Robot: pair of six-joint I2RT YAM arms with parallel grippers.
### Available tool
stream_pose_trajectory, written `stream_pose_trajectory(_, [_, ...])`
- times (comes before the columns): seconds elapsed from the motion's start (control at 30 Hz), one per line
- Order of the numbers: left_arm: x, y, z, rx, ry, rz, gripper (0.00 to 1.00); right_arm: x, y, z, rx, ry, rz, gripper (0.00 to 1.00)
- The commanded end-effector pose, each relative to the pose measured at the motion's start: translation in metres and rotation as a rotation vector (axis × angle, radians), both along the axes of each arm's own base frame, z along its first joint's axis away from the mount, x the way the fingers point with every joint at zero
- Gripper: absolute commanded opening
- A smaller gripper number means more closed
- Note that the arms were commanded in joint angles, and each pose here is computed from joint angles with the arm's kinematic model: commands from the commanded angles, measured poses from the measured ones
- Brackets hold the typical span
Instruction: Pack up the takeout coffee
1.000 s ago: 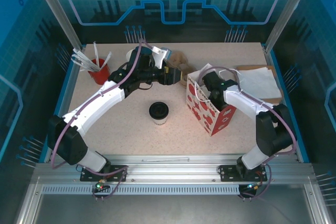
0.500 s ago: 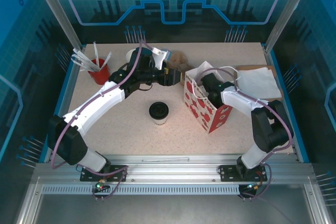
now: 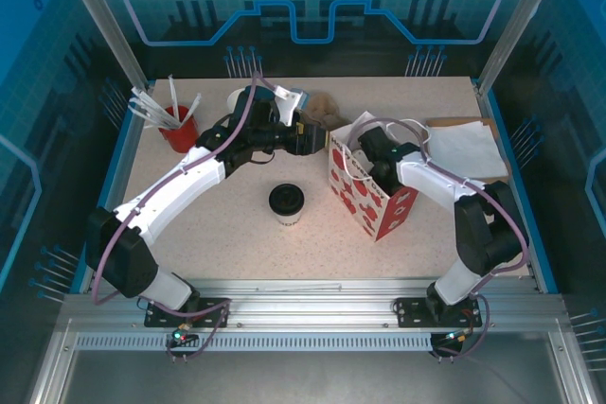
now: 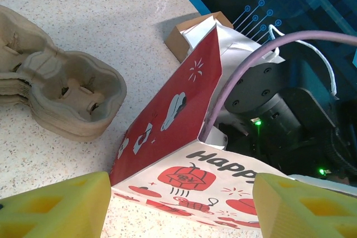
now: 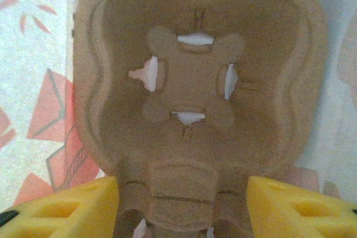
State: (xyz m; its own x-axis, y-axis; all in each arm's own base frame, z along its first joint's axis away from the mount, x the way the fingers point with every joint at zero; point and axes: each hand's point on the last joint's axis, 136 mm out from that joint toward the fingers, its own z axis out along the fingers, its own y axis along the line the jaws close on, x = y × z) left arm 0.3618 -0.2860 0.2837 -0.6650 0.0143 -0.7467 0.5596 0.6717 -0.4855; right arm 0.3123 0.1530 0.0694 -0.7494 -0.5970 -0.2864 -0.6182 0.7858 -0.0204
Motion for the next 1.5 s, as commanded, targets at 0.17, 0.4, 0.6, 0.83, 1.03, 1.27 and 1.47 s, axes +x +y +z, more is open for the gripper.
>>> stream_pose_trajectory(0.17, [-0.002, 0.009, 0.009, -0.003, -0.029, 0.031, 0.70, 0.001, -0.001, 0.037, -0.003, -0.053, 0.015, 0.69])
stream_pose_trajectory(0.4, [-0.002, 0.015, 0.010, -0.004, -0.039, 0.052, 0.70, 0.004, 0.000, 0.070, 0.020, -0.110, 0.003, 0.69])
stream_pose_trajectory(0.6, [-0.004, 0.019, 0.008, -0.012, -0.040, 0.067, 0.69, 0.006, 0.003, 0.109, 0.064, -0.181, -0.005, 0.69])
stream_pose_trajectory(0.83, [-0.008, 0.023, 0.007, -0.019, -0.039, 0.082, 0.69, 0.012, 0.005, 0.173, 0.127, -0.309, -0.009, 0.69])
stream_pose_trajectory(1.03, [-0.018, 0.029, 0.009, -0.070, -0.027, 0.105, 0.69, 0.012, 0.005, 0.223, 0.187, -0.426, -0.059, 0.70])
stream_pose_trajectory(1.27, [-0.042, 0.049, -0.007, -0.088, 0.000, 0.155, 0.70, 0.003, 0.014, 0.297, 0.230, -0.611, -0.064, 0.73])
stream_pose_trajectory(1.47, [-0.057, 0.102, -0.047, -0.067, 0.118, 0.288, 0.71, -0.034, 0.077, 0.322, 0.334, -0.607, 0.148, 0.84])
